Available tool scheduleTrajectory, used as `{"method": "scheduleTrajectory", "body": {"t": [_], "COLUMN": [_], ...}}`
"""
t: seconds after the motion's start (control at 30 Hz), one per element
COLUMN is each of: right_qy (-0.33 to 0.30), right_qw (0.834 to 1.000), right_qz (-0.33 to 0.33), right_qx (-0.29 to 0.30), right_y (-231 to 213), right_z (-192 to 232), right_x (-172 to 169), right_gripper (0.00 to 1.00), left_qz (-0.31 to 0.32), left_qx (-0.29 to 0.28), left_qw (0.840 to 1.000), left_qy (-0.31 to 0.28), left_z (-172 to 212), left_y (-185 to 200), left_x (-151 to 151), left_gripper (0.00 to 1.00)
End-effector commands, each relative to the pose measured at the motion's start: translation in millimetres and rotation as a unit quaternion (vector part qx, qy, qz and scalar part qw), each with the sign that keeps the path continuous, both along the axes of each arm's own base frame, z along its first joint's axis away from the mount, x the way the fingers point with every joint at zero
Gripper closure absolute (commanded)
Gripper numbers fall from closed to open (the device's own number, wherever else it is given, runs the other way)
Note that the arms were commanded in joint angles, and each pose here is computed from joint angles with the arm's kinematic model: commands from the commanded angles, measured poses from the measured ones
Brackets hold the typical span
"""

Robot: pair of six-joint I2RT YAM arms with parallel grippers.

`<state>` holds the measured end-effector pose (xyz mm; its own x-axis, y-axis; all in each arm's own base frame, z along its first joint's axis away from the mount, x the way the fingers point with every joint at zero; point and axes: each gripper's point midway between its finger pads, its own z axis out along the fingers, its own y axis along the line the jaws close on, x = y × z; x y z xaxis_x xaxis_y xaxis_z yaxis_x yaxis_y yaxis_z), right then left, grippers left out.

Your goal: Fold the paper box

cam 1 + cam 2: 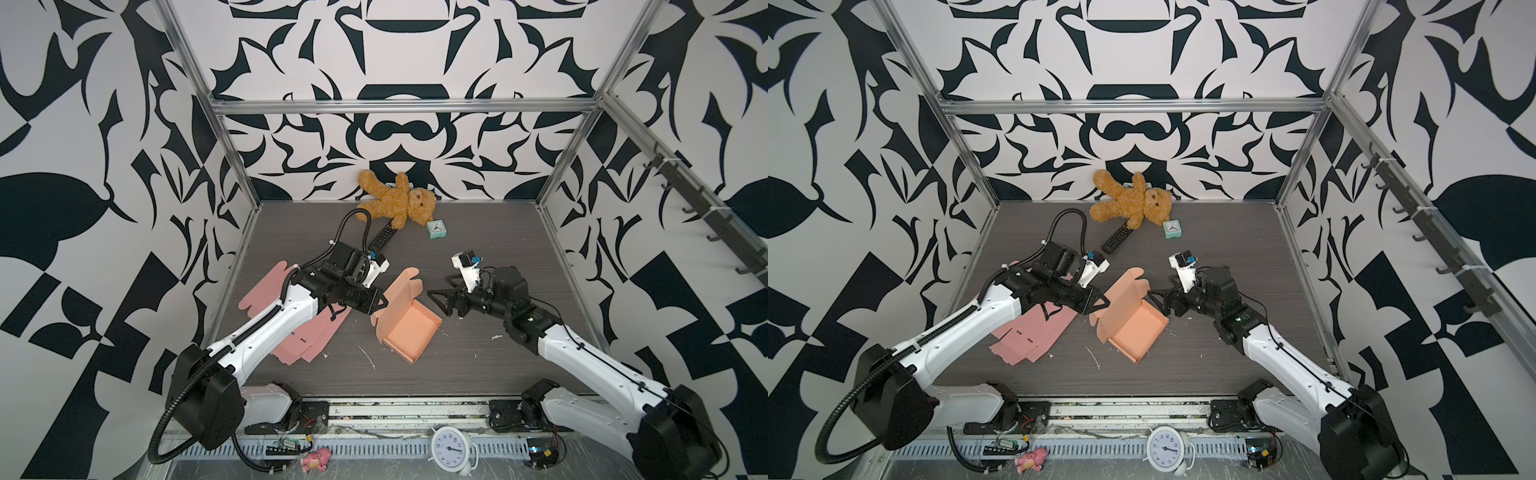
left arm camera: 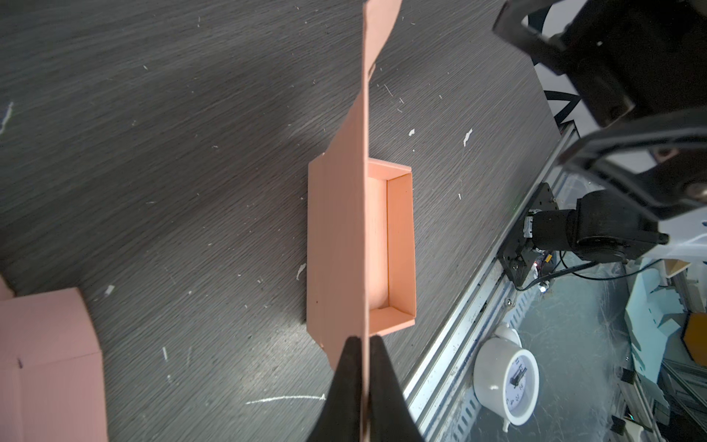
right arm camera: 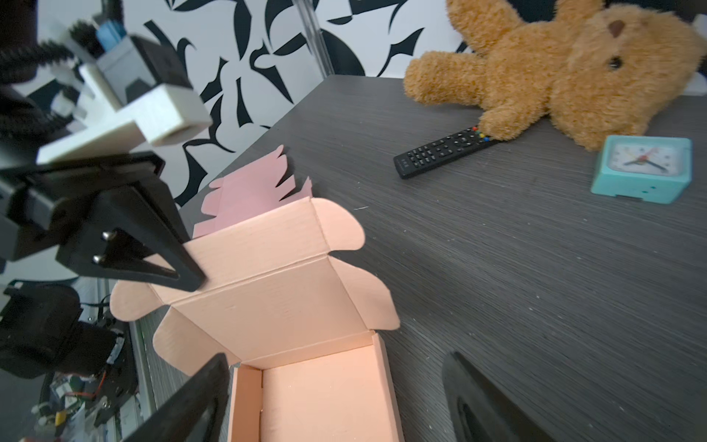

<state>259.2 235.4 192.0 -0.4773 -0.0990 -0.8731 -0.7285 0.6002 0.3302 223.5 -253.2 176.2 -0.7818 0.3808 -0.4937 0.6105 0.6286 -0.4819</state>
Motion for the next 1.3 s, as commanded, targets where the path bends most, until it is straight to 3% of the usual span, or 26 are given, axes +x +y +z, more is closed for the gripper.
{"method": "scheduleTrajectory", "body": {"t": [0.0,0.73,1.07,1.27], "right_qy": [-0.074,-0.101,-0.075,-0.055], "right_qw": [0.995,0.984,0.984,0.984], "right_qz": [0.055,0.043,0.085,0.108], "right_qx": [-0.025,-0.137,-0.136,-0.128], "right_y": [19.8,28.3,39.2,45.4], "right_z": [17.2,-29.2,-37.7,-42.0], "right_x": [-2.4,48.6,43.1,37.9], "right_gripper": [0.11,0.21,0.27,0.36], "left_qz": [-0.038,-0.066,-0.067,-0.066], "left_qx": [0.01,0.024,0.032,0.037], "left_qw": [0.999,0.998,0.997,0.997], "left_qy": [0.004,0.009,0.012,0.007], "left_z": [4.1,4.3,-0.5,-1.6], "left_y": [1.1,1.0,1.3,2.3], "left_x": [-10.0,-15.1,-15.1,-14.0], "left_gripper": [0.91,0.91,0.9,0.9]}}
